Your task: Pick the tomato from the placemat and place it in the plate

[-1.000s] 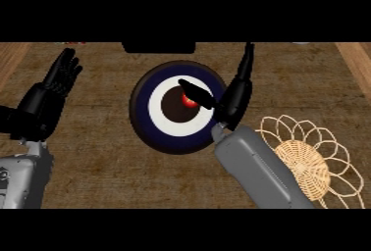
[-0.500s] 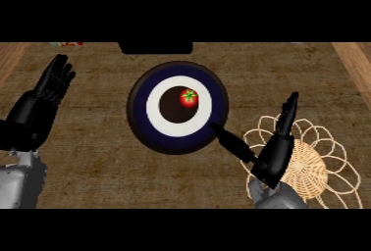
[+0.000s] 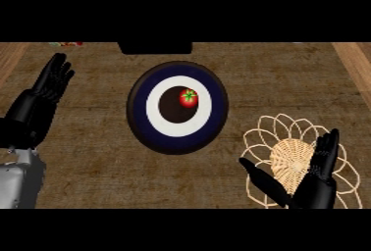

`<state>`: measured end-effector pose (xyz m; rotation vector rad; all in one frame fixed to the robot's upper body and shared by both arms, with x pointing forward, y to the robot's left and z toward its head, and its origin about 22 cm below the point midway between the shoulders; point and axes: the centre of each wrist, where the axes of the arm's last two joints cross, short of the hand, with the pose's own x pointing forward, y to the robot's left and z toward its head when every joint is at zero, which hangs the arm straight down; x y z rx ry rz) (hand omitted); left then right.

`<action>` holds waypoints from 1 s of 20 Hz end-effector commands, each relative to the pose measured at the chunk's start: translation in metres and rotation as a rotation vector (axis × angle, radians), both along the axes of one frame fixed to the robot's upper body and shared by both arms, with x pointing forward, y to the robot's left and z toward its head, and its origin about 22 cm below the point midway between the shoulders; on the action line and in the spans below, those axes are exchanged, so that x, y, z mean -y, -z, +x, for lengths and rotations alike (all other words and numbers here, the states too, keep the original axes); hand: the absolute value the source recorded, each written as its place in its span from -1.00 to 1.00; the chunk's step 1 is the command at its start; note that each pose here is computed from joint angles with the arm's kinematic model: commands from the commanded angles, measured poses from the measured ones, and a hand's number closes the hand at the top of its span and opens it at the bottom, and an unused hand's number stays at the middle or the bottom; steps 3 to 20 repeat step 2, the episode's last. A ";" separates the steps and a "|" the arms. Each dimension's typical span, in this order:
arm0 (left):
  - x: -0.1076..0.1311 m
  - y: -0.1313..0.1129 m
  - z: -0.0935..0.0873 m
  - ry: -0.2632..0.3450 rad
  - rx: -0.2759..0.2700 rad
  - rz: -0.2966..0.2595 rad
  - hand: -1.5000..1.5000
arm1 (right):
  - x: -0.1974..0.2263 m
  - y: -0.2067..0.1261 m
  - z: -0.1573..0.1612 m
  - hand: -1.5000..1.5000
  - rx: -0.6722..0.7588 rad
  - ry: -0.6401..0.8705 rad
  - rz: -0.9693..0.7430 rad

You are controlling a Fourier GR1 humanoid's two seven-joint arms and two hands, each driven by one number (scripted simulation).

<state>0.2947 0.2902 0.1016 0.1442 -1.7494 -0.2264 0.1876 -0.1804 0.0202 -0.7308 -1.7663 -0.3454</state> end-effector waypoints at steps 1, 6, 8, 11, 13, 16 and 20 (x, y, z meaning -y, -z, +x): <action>0.006 -0.009 0.004 0.007 -0.026 -0.001 0.00 | 0.029 0.004 -0.022 -1.00 0.017 0.011 -0.055; -0.005 0.008 -0.007 0.007 -0.011 0.006 0.00 | 0.016 0.012 -0.018 -1.00 -0.004 0.027 -0.059; -0.005 0.008 -0.007 0.007 -0.011 0.006 0.00 | 0.016 0.012 -0.018 -1.00 -0.004 0.027 -0.059; -0.005 0.008 -0.007 0.007 -0.011 0.006 0.00 | 0.016 0.012 -0.018 -1.00 -0.004 0.027 -0.059; -0.005 0.008 -0.007 0.007 -0.011 0.006 0.00 | 0.016 0.012 -0.018 -1.00 -0.004 0.027 -0.059; -0.005 0.008 -0.007 0.007 -0.011 0.006 0.00 | 0.016 0.012 -0.018 -1.00 -0.004 0.027 -0.059; -0.005 0.008 -0.007 0.007 -0.011 0.006 0.00 | 0.016 0.012 -0.018 -1.00 -0.004 0.027 -0.059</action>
